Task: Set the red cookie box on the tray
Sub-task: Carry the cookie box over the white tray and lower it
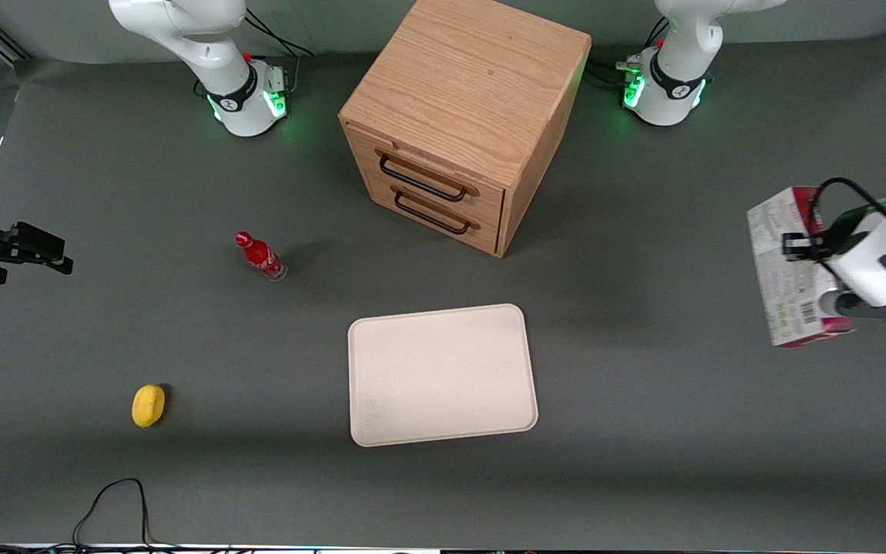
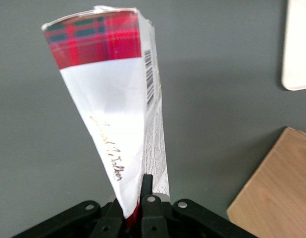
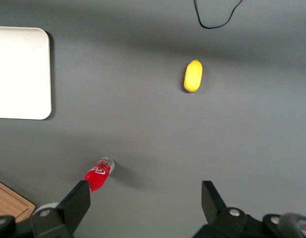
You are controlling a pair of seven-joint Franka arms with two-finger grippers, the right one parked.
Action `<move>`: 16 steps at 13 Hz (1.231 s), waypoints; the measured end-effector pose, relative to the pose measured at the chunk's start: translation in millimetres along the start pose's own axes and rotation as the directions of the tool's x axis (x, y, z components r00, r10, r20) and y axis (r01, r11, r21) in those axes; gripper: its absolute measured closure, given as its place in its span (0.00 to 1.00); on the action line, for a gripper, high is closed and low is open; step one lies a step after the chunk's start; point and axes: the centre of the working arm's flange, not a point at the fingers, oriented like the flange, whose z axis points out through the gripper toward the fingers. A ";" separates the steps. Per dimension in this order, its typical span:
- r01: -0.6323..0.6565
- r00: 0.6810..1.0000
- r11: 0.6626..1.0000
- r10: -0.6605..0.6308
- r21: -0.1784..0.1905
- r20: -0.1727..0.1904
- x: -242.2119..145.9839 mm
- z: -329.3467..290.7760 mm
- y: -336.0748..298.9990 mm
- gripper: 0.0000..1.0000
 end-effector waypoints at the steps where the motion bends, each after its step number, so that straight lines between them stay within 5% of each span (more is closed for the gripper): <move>1: 0.008 1.000 1.000 -0.008 -0.011 -0.013 10.1 6.9 31.9 0.96; 9: 0.021 0.980 0.988 -0.052 -0.156 -0.194 104.4 133.4 301.9 0.96; 12: 0.061 0.978 0.982 -0.094 -0.179 -0.184 128.4 196.4 319.8 0.96; 16: 0.089 0.986 0.986 -0.107 -0.141 -0.129 145.3 267.7 321.3 0.96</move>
